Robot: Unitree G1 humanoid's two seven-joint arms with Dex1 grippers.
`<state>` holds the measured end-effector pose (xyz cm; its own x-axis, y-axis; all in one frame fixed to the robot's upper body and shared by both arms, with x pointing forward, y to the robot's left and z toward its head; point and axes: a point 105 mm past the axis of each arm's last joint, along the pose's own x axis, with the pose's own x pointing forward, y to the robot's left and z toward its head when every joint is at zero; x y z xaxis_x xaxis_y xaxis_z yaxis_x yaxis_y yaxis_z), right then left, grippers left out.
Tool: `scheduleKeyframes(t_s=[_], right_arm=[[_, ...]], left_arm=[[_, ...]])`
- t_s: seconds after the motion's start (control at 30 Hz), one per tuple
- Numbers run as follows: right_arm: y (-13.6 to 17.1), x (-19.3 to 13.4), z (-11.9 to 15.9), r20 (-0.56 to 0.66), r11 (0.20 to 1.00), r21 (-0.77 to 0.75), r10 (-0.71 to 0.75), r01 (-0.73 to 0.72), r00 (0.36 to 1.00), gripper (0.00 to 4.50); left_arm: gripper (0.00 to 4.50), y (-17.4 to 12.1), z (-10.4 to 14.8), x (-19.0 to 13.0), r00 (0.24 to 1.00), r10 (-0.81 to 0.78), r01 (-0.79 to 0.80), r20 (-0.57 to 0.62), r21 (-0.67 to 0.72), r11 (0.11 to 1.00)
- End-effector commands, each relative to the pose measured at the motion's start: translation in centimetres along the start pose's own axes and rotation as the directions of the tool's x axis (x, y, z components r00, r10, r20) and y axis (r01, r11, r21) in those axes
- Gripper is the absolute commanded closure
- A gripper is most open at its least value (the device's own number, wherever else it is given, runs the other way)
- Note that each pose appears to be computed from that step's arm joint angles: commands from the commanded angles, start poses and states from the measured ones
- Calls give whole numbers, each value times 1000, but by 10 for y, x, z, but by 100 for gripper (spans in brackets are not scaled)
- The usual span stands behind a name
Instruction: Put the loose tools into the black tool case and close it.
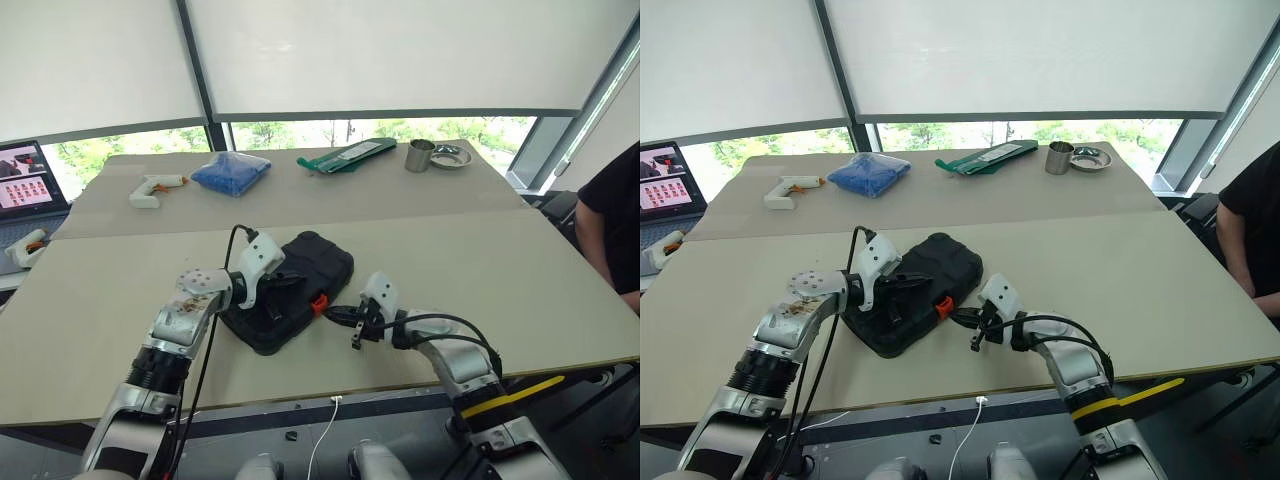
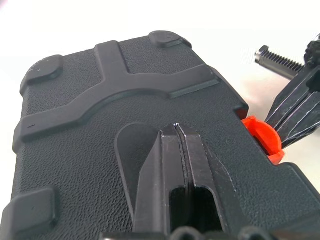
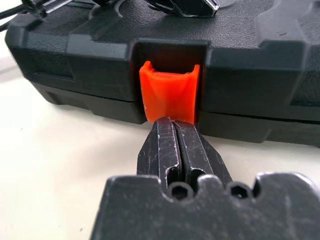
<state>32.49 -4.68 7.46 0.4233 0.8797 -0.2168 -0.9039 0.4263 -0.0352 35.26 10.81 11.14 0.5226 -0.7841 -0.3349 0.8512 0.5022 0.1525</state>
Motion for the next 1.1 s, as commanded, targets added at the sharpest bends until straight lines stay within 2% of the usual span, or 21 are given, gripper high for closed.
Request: scheduleKeyframes(t_s=[0.03,0.17,0.23,0.3,0.33,0.37,0.43,0.47,0.5,0.53,0.57,0.67,0.73,0.77,0.87,1.0,1.1], right_arm=[[6,16,29,69,998,-50,35,-31,997,445],[5,18,36,93,998,-58,37,-31,995,445],[6,11,36,79,995,-88,50,-43,996,445],[7,-3,34,63,992,-108,65,-57,996,445],[8,-10,32,57,991,-114,70,-63,996,450],[8,-19,31,45,990,-120,76,-70,996,450],[8,-35,29,27,989,-134,73,-69,997,450],[7,-44,30,22,988,-138,69,-65,997,390],[8,-53,30,12,987,-150,68,-65,998,368],[9,-61,30,1,985,-158,69,-68,998,323],[8,-69,30,-6,982,-180,60,-60,998,301],[2,-92,30,-14,967,-255,12,-15,1000,204],[-6,-108,27,-19,950,-311,-25,18,1000,128],[-8,-115,25,-21,941,-339,-30,21,999,92],[-14,-135,21,12,929,-369,-19,22,1000,4],[-28,-148,20,41,927,-367,-69,80,997,4],[-31,-148,17,49,917,-389,-75,89,996,4]], left_arm=[[450,-23,-56,8,985,-69,45,-156,-151,988],[450,-22,-55,8,987,-58,36,-148,-143,989],[450,-18,-47,6,995,-39,28,-93,-120,992],[450,-11,-29,0,1000,-6,8,14,-119,993],[409,-10,-22,-4,998,-1,7,57,-110,994],[397,-9,-14,-10,995,-5,15,104,-99,995],[340,-7,0,-24,982,-9,19,187,-52,998],[301,-5,7,-33,974,-3,9,225,-26,1000],[261,-1,12,-44,966,15,-12,259,-10,1000],[216,4,17,-54,958,42,-47,285,9,999],[190,9,19,-65,953,67,-73,296,8,997],[92,19,12,-96,961,137,-144,239,13,989],[14,26,-2,-119,965,206,-217,163,51,975],[0,31,-12,-130,961,256,-264,105,76,961],[0,37,-42,-165,932,360,-349,-41,170,922],[0,33,-66,-196,909,407,-394,-92,134,909],[0,29,-80,-205,889,447,-437,-99,110,893]])
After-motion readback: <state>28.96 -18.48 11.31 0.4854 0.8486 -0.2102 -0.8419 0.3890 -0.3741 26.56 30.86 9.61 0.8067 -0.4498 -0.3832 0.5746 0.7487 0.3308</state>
